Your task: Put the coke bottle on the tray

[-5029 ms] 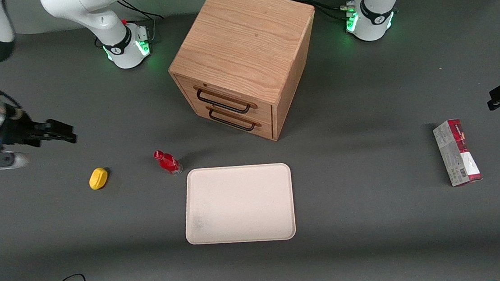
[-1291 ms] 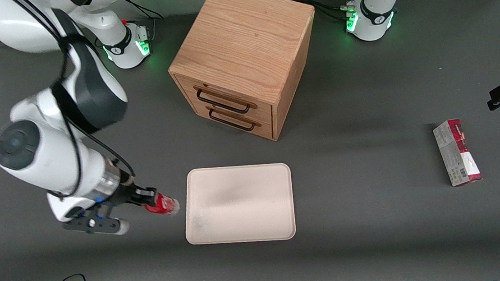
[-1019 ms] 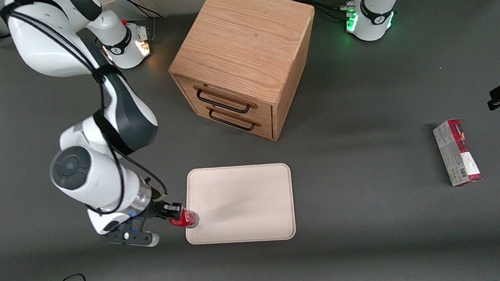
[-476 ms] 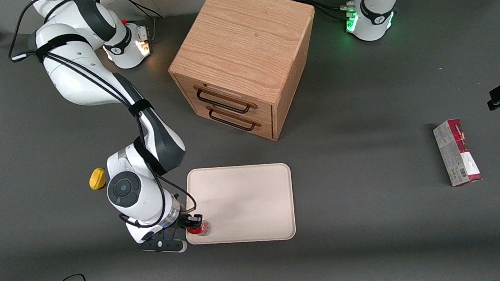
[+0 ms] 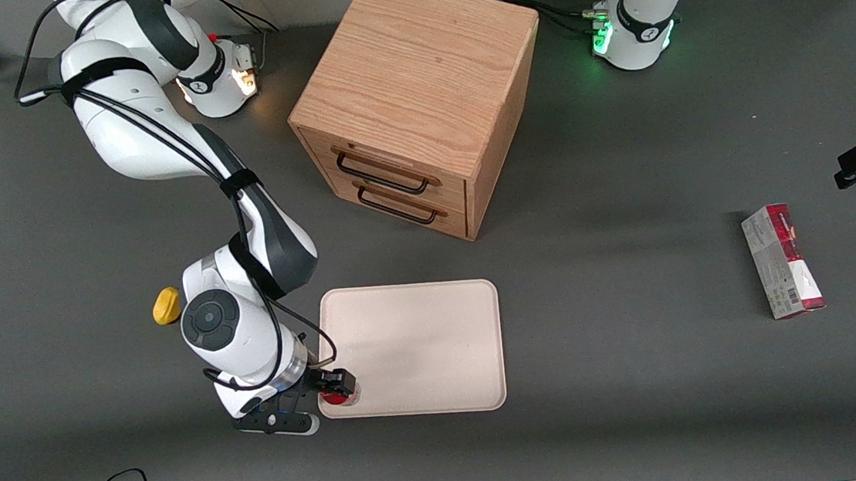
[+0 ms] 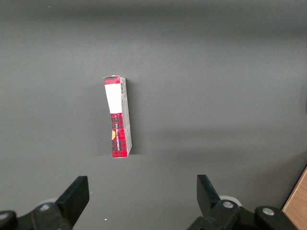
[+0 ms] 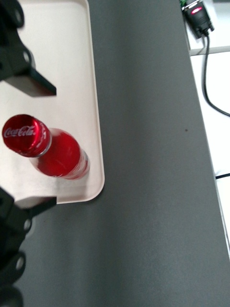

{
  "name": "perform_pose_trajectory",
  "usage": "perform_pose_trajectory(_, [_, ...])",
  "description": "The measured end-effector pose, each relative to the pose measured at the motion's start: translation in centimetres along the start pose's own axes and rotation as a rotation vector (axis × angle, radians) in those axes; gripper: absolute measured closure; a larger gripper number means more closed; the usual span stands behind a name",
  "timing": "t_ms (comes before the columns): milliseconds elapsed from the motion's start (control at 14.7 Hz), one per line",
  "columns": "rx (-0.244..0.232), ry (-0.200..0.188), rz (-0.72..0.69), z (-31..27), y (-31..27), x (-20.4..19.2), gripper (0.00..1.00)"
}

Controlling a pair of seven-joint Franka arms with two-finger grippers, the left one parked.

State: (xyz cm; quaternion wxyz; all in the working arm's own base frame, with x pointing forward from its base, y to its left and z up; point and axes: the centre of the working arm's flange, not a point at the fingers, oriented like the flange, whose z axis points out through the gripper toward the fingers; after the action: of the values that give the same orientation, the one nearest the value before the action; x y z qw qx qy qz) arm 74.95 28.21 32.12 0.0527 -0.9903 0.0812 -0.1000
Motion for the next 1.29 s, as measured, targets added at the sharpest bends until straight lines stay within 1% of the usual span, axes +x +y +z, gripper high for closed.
perform_pose_trajectory(68, [0.002,0.006,0.001,-0.6,0.0,0.2,0.0])
perform_pose_trajectory(136, [-0.006,0.004,0.002,-1.6,0.0,0.4,0.0])
perform_pose_trajectory(272, [-0.05,-0.037,-0.008,-5.3,0.9,0.6,0.0])
perform_pose_trajectory(408, [-0.093,-0.086,-0.039,-10.5,2.8,0.8,0.0])
perform_pose_trajectory(544, [-0.112,-0.109,-0.065,-15.8,5.4,0.8,0.0])
perform_pose_trajectory(748, [-0.133,-0.14,-0.094,-21.5,11.1,-0.3,0.0])
perform_pose_trajectory(883, [-0.132,-0.154,-0.084,-25.1,15.4,-1.8,0.0])
perform_pose_trajectory(1087, [-0.12,-0.193,-0.068,-30.4,21.5,-4.9,0.0])
perform_pose_trajectory(1291, [-0.08,-0.204,-0.031,-33.7,25.4,-7.5,0.0])
